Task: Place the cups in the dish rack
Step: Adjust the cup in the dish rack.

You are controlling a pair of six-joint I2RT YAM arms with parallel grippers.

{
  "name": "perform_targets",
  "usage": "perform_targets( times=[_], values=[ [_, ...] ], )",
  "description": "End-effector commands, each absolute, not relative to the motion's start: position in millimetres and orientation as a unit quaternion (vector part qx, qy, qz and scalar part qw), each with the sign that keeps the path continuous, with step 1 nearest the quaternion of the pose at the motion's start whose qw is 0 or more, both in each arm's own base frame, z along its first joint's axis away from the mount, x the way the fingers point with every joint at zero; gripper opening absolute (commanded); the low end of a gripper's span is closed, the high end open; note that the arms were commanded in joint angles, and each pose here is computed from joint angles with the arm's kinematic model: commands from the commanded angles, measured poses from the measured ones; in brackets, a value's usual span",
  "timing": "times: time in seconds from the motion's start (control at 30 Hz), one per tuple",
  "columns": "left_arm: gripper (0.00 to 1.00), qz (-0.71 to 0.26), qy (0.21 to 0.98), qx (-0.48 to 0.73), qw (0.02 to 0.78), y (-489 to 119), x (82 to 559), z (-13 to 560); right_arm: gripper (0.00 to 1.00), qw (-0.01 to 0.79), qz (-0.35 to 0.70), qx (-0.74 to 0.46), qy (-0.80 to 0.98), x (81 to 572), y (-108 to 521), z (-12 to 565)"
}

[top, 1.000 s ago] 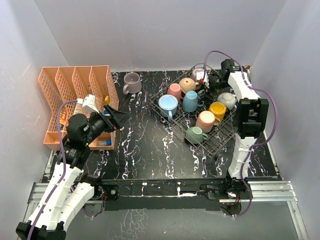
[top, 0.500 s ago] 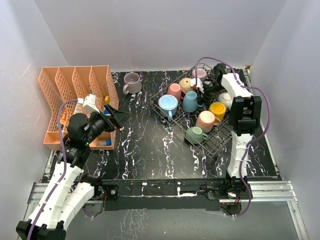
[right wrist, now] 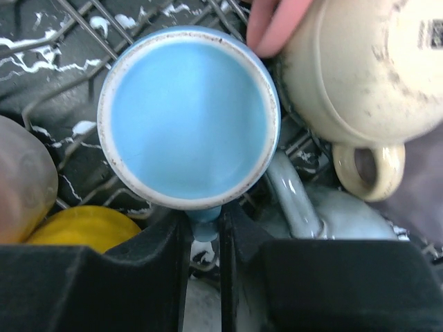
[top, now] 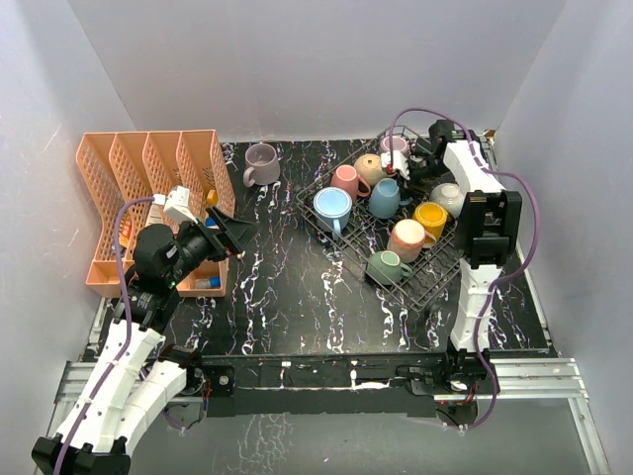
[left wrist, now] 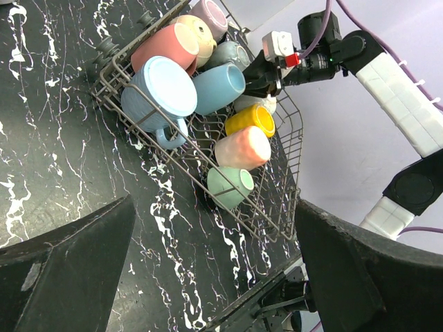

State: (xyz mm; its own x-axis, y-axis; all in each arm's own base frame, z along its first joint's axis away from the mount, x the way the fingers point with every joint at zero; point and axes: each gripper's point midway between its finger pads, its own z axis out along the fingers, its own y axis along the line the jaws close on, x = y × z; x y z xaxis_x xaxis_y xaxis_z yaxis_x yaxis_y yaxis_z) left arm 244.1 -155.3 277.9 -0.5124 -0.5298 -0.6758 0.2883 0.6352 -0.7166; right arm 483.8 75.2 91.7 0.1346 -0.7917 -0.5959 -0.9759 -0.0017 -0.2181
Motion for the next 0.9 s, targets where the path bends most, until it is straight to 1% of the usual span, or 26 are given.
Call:
perform_targets(
  times=[0.0,0.17,0.3,0.33,0.37,0.4,0.47,0.53,0.73,0.77,0.87],
  values=[
    [0.96,-0.424,0.753,-0.07,0.497,-155.9,243.7,287.7,0.08,0.346,0.114,-0.687,0.628,502.3,56.1,135.0],
    [0.96,-0.427,0.751,-0.069,0.499,-156.6,244.8,290.3,0.09,0.329,0.107,-0.686,0.64,504.2,46.8,123.5],
    [0.96,-0.426,0.752,-0.07,0.498,-156.3,244.4,290.7,0.12,0.323,0.096,-0.669,0.662,513.5,39.4,115.7],
    [0.96,-0.426,0.752,-0.07,0.498,-156.2,243.9,291.2,0.14,0.323,0.094,-0.664,0.668,515.7,37.9,114.1],
    [0.96,-0.425,0.753,-0.071,0.497,-156.0,243.9,290.1,0.2,0.324,0.092,-0.662,0.67,517.2,37.9,114.1],
    [0.96,-0.426,0.753,-0.071,0.498,-156.1,244.1,290.7,0.24,0.326,0.092,-0.659,0.672,518.4,38.3,113.9],
    [0.96,-0.428,0.751,-0.071,0.497,-157.1,244.7,291.4,0.31,0.334,0.101,-0.657,0.668,516.8,42.7,115.2],
    [0.96,-0.431,0.75,-0.071,0.497,-158.1,246.1,291.9,0.33,0.339,0.11,-0.657,0.665,514.2,48.3,115.4],
    [0.96,-0.435,0.75,-0.067,0.494,-161.2,249.4,295.9,0.33,0.344,0.116,-0.654,0.664,511.5,53.6,118.7],
    [0.96,-0.435,0.75,-0.067,0.494,-161.1,249.7,296.7,0.36,0.345,0.114,-0.654,0.664,511.1,53.0,122.2],
    [0.96,-0.434,0.75,-0.068,0.494,-160.9,250.5,297.2,0.48,0.359,0.114,-0.65,0.66,507.9,52.6,139.4]
  ],
)
